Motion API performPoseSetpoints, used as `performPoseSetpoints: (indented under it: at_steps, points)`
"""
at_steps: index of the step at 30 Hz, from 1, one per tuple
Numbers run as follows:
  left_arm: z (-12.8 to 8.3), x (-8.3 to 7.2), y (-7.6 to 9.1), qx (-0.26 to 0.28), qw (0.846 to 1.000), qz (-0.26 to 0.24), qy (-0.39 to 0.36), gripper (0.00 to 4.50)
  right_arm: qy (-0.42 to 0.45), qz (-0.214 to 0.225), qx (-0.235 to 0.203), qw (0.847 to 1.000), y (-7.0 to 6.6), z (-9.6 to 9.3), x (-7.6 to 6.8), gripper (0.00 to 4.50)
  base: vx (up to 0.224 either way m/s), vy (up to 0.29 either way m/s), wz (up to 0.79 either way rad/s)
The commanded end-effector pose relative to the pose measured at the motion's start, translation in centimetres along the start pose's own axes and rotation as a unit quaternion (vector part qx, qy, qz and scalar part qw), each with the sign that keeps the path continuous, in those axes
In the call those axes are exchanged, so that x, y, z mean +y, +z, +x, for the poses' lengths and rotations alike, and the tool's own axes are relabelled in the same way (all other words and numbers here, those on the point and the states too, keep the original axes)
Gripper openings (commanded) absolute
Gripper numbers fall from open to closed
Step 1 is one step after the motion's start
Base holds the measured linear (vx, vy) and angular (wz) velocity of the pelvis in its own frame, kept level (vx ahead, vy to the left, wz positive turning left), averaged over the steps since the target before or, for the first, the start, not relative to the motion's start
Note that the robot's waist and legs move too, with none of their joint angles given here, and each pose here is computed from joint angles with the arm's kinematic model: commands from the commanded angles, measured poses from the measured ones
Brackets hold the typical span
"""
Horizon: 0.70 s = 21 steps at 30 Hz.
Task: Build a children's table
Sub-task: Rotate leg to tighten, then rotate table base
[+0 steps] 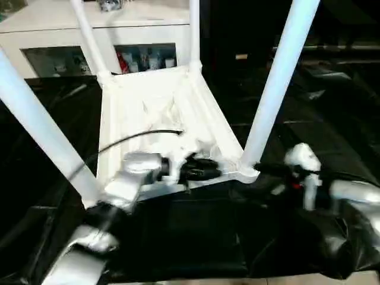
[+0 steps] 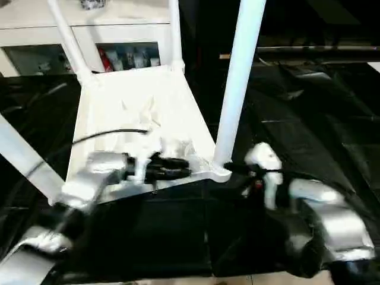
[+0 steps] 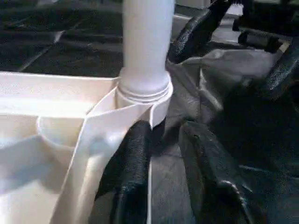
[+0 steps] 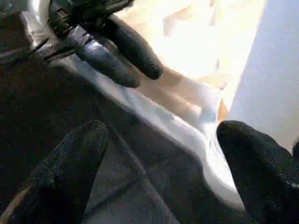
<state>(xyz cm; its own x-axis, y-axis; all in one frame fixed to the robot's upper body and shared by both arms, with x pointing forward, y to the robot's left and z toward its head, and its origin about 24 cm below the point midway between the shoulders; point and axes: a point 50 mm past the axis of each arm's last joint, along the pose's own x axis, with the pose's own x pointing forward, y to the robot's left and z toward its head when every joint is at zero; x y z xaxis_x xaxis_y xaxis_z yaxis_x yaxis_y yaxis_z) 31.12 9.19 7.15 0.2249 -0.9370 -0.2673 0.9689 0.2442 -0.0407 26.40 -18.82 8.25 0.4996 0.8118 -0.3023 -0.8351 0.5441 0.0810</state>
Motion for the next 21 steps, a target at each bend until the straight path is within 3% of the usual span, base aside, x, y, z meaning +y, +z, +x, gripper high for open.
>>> performPoseSetpoints:
  at_steps: [1,6,7,11,14,17,21]
  points:
    - [-1.0,-0.7,0.2,0.011,1.000,-0.011,-0.024,1.71,-0.032,-0.007,-0.018,0.999,0.6,1.2,-0.4,4.15,0.000,0.000,0.00]
    - [-2.9,-2.9,-1.3,0.073,0.994,-0.047,-0.069,1.84,-0.027,0.029,-0.055,0.998,0.9,3.7,0.2,4.15,0.000,0.000,0.00]
    - [-3.1,-3.2,-1.4,0.077,0.993,-0.050,-0.069,2.12,-0.023,0.036,-0.059,0.997,0.9,4.1,0.4,4.15,0.000,0.000,0.00]
    - [-3.1,-3.4,-2.0,0.074,0.996,-0.047,-0.022,2.40,-0.044,0.051,-0.083,0.994,1.1,6.0,0.5,4.15,0.000,0.000,0.00]
    - [-2.5,-3.9,-2.6,0.074,0.996,-0.034,0.022,2.66,-0.092,0.068,-0.105,0.988,1.5,7.6,-0.1,4.15,0.000,0.000,0.00]
    - [-2.3,-4.2,-2.9,0.060,0.997,-0.032,0.046,2.95,-0.131,0.076,-0.106,0.983,1.5,7.9,-0.8,4.15,0.000,0.000,0.00]
    - [-2.5,-5.8,-3.6,0.049,0.997,-0.051,0.034,3.29,-0.203,0.080,-0.100,0.971,1.5,7.9,-2.2,4.15,0.000,0.000,0.00]
